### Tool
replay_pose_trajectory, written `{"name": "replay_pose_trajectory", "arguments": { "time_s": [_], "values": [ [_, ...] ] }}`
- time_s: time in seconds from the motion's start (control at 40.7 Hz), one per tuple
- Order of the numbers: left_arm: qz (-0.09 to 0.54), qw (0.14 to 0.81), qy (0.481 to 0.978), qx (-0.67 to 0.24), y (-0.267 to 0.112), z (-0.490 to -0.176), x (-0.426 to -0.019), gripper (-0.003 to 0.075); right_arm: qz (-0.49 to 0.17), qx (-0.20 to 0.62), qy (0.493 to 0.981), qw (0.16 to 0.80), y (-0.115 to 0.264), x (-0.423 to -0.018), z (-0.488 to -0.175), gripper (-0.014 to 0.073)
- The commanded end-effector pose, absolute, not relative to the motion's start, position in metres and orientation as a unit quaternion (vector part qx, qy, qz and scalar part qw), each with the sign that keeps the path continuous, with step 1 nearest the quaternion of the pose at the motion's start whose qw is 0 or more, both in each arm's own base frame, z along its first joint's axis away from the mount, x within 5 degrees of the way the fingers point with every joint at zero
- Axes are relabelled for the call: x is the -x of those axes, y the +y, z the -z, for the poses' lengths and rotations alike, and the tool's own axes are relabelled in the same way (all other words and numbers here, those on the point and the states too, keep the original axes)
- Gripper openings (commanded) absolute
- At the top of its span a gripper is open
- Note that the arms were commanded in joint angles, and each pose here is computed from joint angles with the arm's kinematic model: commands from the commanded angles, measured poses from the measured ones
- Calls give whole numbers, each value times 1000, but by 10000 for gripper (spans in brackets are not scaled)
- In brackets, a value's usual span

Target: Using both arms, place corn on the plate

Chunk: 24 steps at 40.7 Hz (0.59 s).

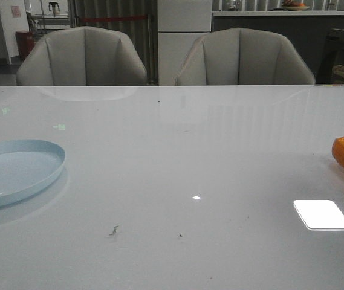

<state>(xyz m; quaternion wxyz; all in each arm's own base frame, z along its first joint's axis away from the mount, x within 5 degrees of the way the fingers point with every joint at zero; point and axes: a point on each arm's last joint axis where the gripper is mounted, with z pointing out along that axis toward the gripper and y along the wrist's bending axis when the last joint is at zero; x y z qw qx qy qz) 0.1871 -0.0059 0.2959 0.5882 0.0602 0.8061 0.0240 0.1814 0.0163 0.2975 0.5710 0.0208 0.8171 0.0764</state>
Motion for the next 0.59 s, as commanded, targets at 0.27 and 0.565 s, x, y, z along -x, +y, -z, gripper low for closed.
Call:
{"name": "replay_pose_trajectory", "arguments": {
  "time_s": [0.27,0.565],
  "values": [
    [-19,630,775,-49,-7,-313,-193,432,-69,-24,796,600,15,-195,-307,540],
    [46,554,831,17,-8,-296,-201,433,-68,-25,800,596,16,-198,-305,540]
  ]
}}
